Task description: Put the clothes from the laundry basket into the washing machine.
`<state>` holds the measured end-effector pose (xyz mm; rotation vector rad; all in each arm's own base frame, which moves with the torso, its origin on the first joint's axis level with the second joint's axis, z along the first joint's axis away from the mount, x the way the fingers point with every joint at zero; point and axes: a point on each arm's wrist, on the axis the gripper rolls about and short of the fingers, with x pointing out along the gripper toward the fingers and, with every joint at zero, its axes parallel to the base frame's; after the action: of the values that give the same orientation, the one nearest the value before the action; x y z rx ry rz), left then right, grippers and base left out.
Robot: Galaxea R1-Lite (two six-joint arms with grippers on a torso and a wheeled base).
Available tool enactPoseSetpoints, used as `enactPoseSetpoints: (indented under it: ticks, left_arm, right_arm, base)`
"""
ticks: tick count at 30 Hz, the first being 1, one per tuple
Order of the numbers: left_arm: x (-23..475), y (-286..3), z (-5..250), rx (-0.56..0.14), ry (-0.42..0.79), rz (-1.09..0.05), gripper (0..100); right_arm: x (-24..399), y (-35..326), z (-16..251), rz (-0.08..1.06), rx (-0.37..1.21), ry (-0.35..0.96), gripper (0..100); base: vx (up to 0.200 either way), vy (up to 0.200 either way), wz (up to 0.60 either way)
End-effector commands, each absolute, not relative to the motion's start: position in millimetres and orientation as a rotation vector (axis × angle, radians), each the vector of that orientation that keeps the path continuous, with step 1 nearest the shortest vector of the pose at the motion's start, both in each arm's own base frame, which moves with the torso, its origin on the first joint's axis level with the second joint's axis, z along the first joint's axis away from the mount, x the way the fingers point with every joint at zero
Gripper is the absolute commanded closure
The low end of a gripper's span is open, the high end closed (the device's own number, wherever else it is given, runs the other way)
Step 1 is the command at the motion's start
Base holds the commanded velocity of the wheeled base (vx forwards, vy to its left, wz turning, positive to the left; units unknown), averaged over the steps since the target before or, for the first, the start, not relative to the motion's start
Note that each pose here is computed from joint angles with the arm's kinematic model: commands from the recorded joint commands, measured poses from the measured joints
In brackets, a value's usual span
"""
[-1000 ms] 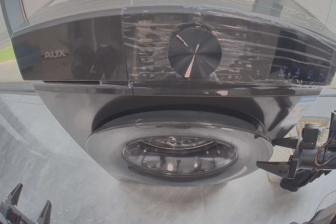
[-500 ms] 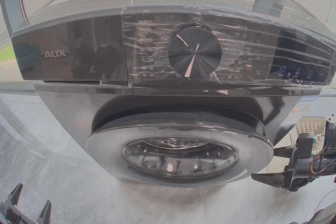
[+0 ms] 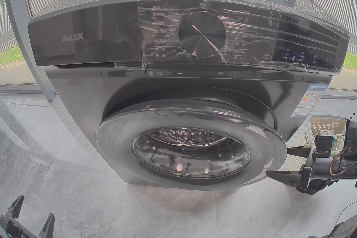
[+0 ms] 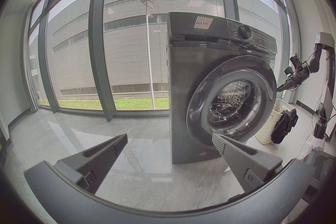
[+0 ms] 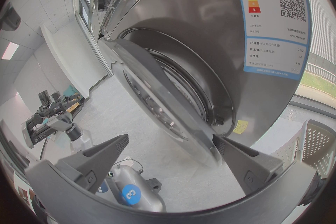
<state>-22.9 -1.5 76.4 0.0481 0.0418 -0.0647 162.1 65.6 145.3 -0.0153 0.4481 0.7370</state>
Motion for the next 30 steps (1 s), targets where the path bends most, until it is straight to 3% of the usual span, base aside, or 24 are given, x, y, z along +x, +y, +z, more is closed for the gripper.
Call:
enactPoseSetpoints:
  ticks: [1,4,11,17,30]
  left_arm:
    - [-22.9,-1.5,71.1,0.048,0.041,-0.064,0]
    - [-22.9,-1.5,71.1,0.048,0.041,-0.065,0]
    - [-22.9,-1.5,71.1,0.048,0.041,-0.065,0]
    - [-22.9,-1.5,71.1,0.048,0.041,-0.065,0]
    - [-22.9,-1.5,71.1,0.046,0.041,-0.065,0]
  right_arm:
    - [175.2,70.4,142.3,0.727,-0.016,0.463,0]
    - [182.6,73.1,137.0,0.722,-0.017,0.448,0]
    - [151.2,71.9,122.1,0.776,-0.030,0.491,0]
    - [134.1,66.9,126.2,0.791,-0.021,0.454,0]
    - [160.3,78.0,124.6,0.781,-0.006,0.498,0]
  base:
    - [0.000,0.000,0.00]
    - [0.000,0.000,0.00]
    - [0.000,0.000,0.00]
    - [-0.167,0.000,0.00]
    - [0.000,0.000,0.00]
